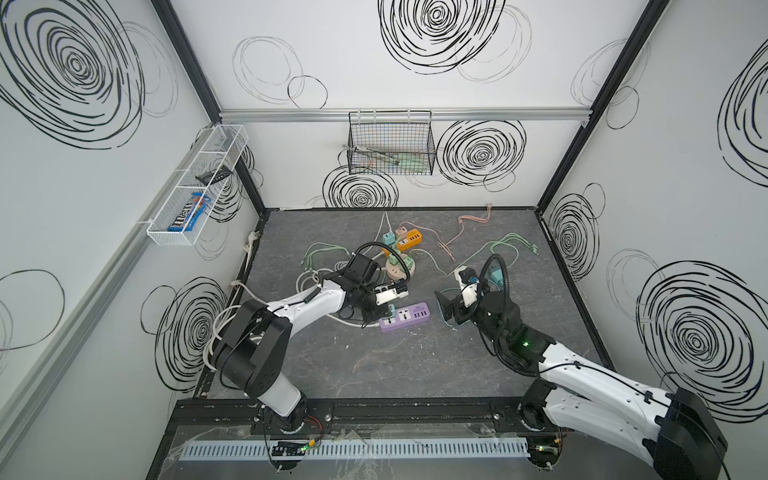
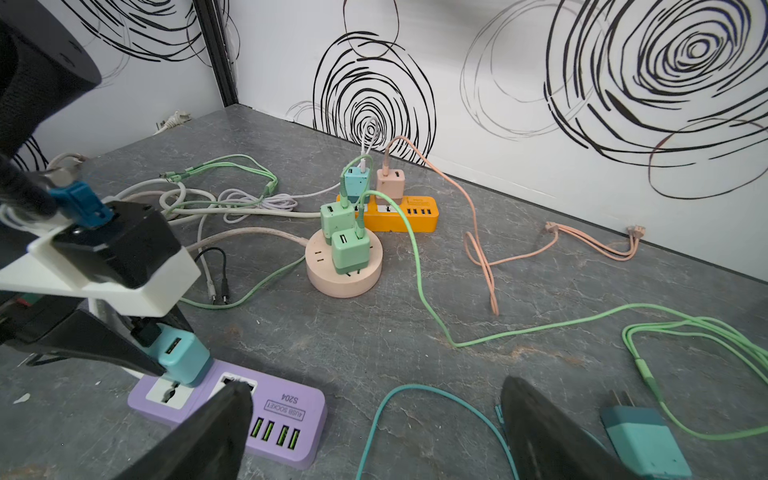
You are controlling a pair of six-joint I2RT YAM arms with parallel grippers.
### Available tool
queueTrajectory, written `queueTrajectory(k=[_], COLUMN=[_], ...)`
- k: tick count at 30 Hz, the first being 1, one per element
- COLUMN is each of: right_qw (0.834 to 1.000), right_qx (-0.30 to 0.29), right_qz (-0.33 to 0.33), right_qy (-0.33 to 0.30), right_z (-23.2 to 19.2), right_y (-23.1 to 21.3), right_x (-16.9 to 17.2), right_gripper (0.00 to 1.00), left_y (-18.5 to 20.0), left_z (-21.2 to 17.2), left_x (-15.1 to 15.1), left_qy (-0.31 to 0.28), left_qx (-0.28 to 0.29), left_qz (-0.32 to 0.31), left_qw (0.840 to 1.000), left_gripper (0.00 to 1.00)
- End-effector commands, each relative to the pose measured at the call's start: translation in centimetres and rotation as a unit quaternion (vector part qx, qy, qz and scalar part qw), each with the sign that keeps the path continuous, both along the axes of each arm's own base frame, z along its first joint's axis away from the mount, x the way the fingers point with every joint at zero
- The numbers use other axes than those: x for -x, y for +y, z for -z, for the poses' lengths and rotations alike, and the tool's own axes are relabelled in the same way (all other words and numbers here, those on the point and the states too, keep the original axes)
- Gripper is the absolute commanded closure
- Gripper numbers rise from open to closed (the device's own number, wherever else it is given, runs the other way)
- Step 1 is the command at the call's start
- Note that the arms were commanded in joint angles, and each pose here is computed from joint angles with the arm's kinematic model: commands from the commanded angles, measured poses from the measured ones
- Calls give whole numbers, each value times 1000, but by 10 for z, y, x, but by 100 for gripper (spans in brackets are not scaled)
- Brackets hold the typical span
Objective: Insert the plug
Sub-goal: 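Open the left gripper to release the plugged teal charger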
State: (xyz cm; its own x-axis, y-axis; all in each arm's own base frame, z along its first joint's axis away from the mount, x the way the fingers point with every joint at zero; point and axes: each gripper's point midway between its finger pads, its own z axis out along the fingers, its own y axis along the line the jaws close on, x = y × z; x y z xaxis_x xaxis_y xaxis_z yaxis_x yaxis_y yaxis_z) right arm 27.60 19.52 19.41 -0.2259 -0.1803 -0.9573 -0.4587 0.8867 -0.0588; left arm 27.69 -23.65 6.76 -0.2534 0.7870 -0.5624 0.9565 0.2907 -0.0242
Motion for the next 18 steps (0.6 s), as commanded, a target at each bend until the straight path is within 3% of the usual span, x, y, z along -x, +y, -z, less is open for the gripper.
queueTrajectory(k=[1,2,6,9,12,13,18], right_qw=[1000,1000,999,998,994,992,972], right_qx=[-5,-3,8,-9,-46,-58,-104], right_qz=[19,19,32,44,48,51,151], right_qy=[-7,-3,23,50,85,99,146], right_z=[-9,-8,2,9,16,20,35], right_y=[-5,-5,-10,-15,-19,-21,-51], right_x=[-5,-5,-8,-13,-19,-22,-41], right_gripper=[3,3,3,3,3,3,3], left_y=[14,10,5,6,8,9,22], left_z=[33,22,-22,-53,-87,-98,-149], left_x=[30,27,10,-4,-16,-19,-27], left_qy=[67,70,53,-11,-89,-114,-190], left_qx=[-48,-25,62,103,151,168,254], left_qz=[7,4,-9,-23,-51,-60,-113], left_qw=[997,997,997,994,983,977,941], left_gripper=[82,66,47,37,9,4,4])
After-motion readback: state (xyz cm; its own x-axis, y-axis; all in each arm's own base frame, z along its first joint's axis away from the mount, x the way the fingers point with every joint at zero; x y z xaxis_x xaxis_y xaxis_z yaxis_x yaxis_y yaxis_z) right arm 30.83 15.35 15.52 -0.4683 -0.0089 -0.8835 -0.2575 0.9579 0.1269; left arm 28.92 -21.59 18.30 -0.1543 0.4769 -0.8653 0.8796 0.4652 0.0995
